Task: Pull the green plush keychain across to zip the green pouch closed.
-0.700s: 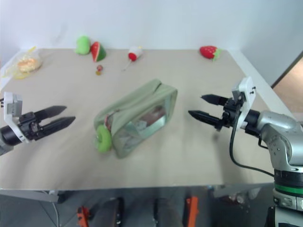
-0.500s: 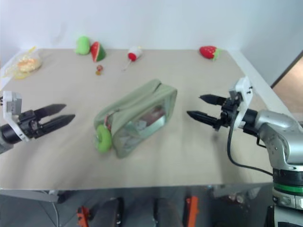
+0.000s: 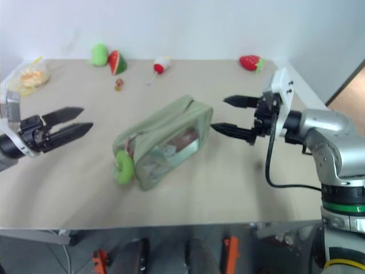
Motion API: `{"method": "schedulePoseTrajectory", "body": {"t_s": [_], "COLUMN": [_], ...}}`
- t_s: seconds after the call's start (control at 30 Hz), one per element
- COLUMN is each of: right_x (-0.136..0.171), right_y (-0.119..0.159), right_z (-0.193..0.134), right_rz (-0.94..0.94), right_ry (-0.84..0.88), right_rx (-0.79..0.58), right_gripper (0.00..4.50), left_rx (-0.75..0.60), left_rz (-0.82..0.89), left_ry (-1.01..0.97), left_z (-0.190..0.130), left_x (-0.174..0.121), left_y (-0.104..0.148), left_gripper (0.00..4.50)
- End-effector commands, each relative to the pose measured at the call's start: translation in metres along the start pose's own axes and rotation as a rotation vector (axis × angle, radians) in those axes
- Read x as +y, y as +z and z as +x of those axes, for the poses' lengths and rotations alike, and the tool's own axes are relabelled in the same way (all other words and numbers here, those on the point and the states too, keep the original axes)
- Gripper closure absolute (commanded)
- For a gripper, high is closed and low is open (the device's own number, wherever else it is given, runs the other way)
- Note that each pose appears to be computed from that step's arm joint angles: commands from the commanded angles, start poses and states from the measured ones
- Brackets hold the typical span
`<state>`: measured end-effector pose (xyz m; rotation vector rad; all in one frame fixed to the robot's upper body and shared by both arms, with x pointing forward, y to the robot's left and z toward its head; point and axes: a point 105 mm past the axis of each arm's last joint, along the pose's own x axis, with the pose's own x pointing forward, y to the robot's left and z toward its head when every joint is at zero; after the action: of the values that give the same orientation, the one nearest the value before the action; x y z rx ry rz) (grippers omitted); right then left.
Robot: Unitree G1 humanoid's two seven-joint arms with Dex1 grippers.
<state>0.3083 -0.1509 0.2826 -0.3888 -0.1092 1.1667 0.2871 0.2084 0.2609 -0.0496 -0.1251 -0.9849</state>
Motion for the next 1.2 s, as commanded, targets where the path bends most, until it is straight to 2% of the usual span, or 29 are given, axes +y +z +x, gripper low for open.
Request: {"method": "schedulePoseTrajectory", "body": {"t_s": [0.03, 0.17, 0.3, 0.5, 0.73, 0.9, 1.2], "right_x": [0.013, 0.027, 0.033, 0.027, 0.029, 0.028, 0.028], "right_y": [0.027, 0.030, 0.009, -0.010, -0.014, -0.013, -0.022], "right_z": [0.012, 0.035, 0.057, 0.077, 0.082, 0.083, 0.080], "right_rz": [-0.143, -0.217, -0.278, -0.343, -0.364, -0.372, -0.360], "right_ry": [0.129, 0.300, 0.426, 0.480, 0.531, 0.534, 0.547], "right_rx": [0.002, 0.041, 0.142, 0.207, 0.207, 0.200, 0.228], "right_gripper": [0.02, 0.02, 0.02, 0.02, 0.02, 1.42, 4.48], "left_rx": [-0.008, 0.031, 0.024, 0.021, 0.054, 0.050, 0.030], "left_rz": [0.053, 0.090, 0.111, 0.100, 0.080, 0.071, 0.064], "left_ry": [-0.131, -0.222, -0.286, -0.304, -0.274, -0.260, -0.238], "left_z": [0.010, 0.021, 0.027, 0.029, 0.025, 0.021, 0.018], "left_x": [-0.021, -0.035, -0.046, -0.053, -0.051, -0.049, -0.043], "left_y": [0.022, 0.025, 0.029, 0.028, 0.015, 0.014, 0.017], "left_gripper": [0.00, 0.00, 0.00, 0.00, 0.00, 0.00, 0.00]}}
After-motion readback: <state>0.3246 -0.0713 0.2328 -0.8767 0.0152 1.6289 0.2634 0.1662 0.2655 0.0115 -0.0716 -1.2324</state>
